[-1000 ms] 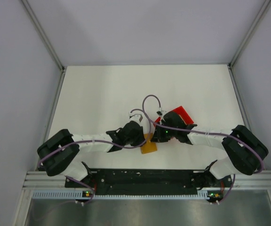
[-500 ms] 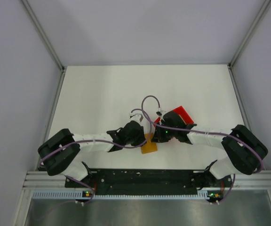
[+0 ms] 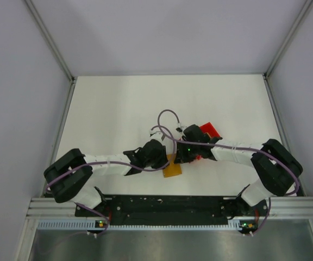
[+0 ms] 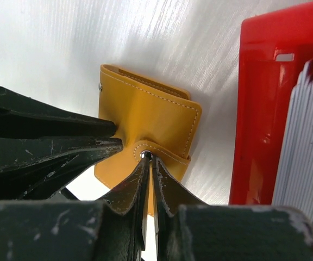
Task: Put the credit cards into the card holder
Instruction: Close the card holder at the center of the board.
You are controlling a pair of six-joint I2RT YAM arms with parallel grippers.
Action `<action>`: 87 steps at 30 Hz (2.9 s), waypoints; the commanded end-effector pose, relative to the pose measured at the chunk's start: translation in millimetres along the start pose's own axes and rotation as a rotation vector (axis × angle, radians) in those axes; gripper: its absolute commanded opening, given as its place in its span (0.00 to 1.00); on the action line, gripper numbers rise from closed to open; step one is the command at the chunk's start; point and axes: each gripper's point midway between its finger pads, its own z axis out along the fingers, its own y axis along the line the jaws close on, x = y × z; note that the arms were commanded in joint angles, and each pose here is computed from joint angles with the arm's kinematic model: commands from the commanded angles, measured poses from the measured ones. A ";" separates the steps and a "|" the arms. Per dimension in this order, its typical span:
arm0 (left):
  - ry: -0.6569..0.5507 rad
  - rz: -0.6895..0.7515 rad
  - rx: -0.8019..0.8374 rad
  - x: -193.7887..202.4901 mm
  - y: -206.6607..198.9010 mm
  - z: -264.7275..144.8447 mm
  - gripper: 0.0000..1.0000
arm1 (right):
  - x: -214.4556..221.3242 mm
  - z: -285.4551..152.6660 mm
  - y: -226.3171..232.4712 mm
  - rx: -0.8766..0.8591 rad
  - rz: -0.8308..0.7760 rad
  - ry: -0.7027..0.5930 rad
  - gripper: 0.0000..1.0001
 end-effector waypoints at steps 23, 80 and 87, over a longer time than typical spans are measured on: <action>0.074 0.014 -0.062 25.8 20.5 6.2 0.22 | -22.3 -9.3 7.0 0.067 -0.104 0.006 0.10; 0.070 0.006 -0.059 22.4 16.7 8.9 0.22 | 8.1 0.6 -10.6 0.076 -0.066 0.097 0.10; 0.072 0.006 -0.046 23.5 15.1 9.1 0.21 | 9.5 8.3 -18.3 0.121 -0.063 0.110 0.10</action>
